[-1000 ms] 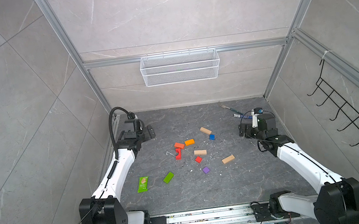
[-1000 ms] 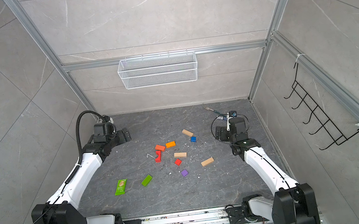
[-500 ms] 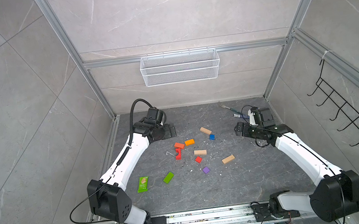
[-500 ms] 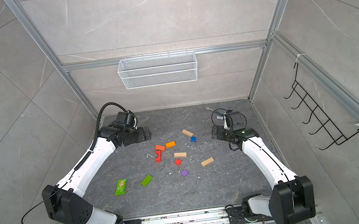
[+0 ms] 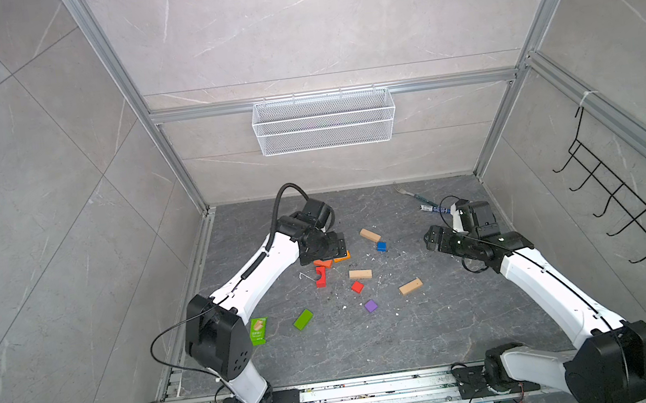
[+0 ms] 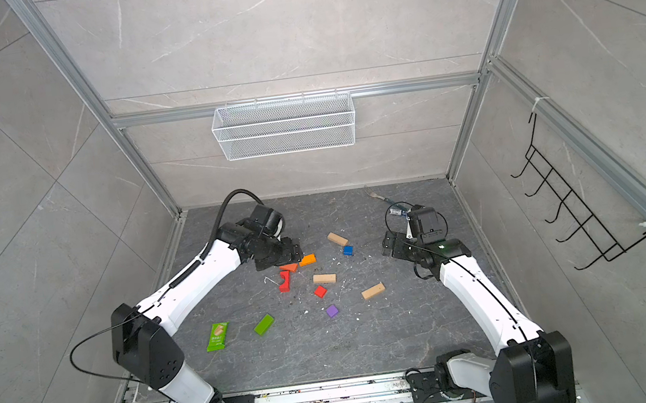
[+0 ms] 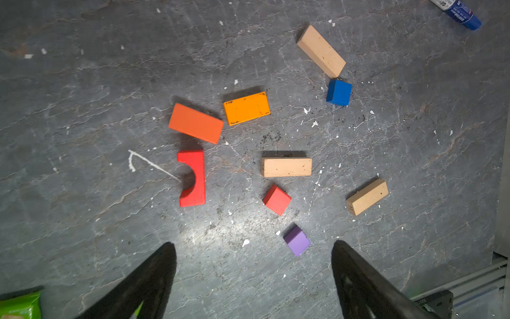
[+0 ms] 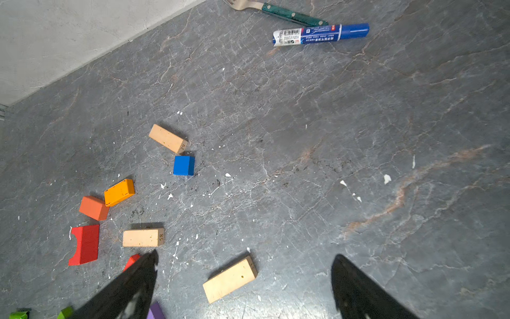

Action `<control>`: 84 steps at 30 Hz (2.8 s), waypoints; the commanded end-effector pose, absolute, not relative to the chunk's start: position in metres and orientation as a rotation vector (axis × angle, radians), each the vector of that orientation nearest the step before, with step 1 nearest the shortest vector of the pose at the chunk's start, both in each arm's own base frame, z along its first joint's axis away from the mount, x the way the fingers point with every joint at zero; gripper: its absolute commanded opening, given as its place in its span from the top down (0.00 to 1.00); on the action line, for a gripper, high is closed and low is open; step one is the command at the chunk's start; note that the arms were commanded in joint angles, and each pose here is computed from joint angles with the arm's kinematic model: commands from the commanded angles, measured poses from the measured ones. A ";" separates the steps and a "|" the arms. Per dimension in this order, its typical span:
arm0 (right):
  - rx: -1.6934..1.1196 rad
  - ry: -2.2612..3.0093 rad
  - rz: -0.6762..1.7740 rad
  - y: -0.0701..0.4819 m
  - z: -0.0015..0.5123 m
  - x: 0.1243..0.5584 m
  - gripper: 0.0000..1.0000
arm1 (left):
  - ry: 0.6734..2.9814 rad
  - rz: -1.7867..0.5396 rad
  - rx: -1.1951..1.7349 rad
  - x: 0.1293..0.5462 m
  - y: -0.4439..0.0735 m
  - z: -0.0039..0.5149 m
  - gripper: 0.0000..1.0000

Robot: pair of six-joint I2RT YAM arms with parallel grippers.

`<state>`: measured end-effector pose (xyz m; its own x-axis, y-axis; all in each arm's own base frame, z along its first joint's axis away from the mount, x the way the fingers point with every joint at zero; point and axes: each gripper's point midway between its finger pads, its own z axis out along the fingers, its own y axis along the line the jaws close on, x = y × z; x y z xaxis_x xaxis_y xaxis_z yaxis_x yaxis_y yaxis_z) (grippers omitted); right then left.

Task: Build the wood block tower
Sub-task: 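Reach the left gripper toward the natural wood bar while the right arm rises, then close the left gripper on the natural wood bar among the blocks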

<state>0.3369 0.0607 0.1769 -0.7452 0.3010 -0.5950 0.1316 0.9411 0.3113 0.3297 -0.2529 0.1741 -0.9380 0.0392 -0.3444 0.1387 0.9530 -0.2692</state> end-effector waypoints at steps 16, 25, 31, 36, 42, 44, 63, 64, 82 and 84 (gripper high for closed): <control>0.228 2.456 0.448 0.081 0.163 0.327 0.01 | 2.934 -0.318 0.246 0.330 -0.330 0.095 0.10; 0.207 2.432 0.611 0.102 0.158 0.326 0.01 | 2.968 -0.246 0.275 0.325 -0.336 0.069 0.04; 0.188 2.433 0.641 0.106 0.161 0.325 0.01 | 2.979 -0.192 0.270 0.329 -0.335 0.054 0.04; 0.195 2.426 0.698 0.112 0.160 0.324 0.01 | 2.969 -0.111 0.271 0.335 -0.333 0.046 0.06; 0.206 2.435 0.696 0.112 0.158 0.328 0.01 | 2.968 -0.026 0.254 0.337 -0.329 0.038 0.07; 0.199 2.436 0.692 0.112 0.160 0.329 0.01 | 2.966 -0.016 0.235 0.338 -0.328 0.036 0.08; 0.186 2.441 0.657 0.109 0.167 0.328 0.01 | 2.957 0.045 0.233 0.333 -0.324 0.029 0.27; 0.185 2.441 0.658 0.109 0.167 0.328 0.01 | 2.956 0.045 0.232 0.333 -0.322 0.031 0.32; 0.201 2.431 0.676 0.110 0.172 0.329 0.01 | 2.971 0.061 0.070 0.340 -0.265 0.033 0.58; 0.200 2.434 0.675 0.110 0.172 0.329 0.01 | 2.971 0.064 0.060 0.340 -0.264 0.032 0.57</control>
